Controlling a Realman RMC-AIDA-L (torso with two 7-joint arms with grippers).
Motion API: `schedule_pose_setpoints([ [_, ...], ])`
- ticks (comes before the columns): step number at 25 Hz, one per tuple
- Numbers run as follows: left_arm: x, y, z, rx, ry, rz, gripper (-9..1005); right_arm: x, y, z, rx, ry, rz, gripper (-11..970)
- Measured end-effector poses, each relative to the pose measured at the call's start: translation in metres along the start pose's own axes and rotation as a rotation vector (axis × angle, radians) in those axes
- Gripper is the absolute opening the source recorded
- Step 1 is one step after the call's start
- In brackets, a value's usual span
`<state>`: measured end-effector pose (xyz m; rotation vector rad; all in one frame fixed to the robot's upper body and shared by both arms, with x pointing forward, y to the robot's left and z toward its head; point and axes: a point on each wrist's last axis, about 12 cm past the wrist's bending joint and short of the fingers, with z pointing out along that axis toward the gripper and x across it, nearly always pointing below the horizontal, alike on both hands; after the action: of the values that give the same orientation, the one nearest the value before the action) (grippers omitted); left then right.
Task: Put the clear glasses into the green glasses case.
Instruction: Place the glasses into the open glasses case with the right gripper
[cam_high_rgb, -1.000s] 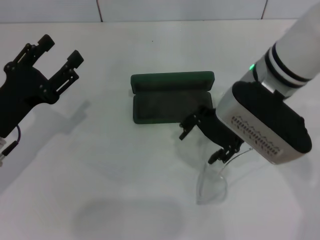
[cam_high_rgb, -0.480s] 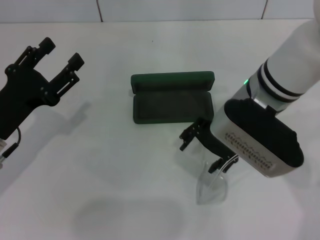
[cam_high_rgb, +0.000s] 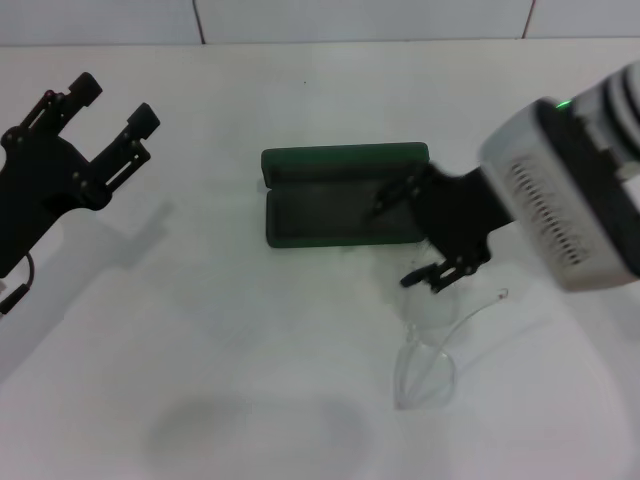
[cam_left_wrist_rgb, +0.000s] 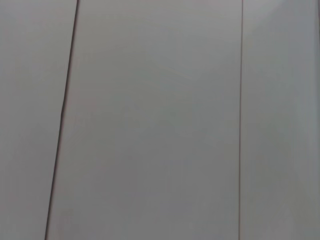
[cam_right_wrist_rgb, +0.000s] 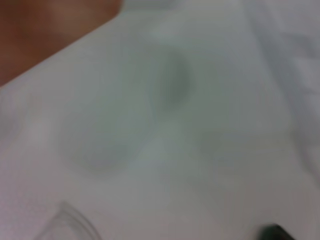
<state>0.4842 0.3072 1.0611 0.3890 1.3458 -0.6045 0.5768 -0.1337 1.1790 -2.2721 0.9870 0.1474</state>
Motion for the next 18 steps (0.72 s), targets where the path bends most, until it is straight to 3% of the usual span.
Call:
schedule_pose_setpoints([
  [3, -0.001, 0.002, -0.001, -0.001, 0.002, 0.006, 772, 0.01, 0.012, -0.018, 0.134, -0.026, 0.089, 763],
  [9, -0.003, 0.004, 0.001, -0.005, -0.004, 0.023, 772, 0.019, 0.035, -0.046, 0.434, -0.289, 0.291, 761],
  [12, -0.003, 0.004, 0.006, 0.003, -0.007, 0.028, 772, 0.034, 0.063, -0.047, 0.577, -0.411, 0.392, 761],
  [13, -0.003, 0.004, 0.006, 0.004, -0.007, 0.03, 772, 0.034, 0.063, -0.047, 0.577, -0.411, 0.392, 760],
  [14, -0.003, 0.004, 0.006, 0.004, -0.007, 0.031, 772, 0.048, 0.086, -0.044, 0.729, -0.502, 0.482, 760],
  [18, -0.002, 0.003, 0.007, 0.005, -0.008, 0.031, 772, 0.066, 0.121, -0.038, 0.858, -0.604, 0.627, 760],
])
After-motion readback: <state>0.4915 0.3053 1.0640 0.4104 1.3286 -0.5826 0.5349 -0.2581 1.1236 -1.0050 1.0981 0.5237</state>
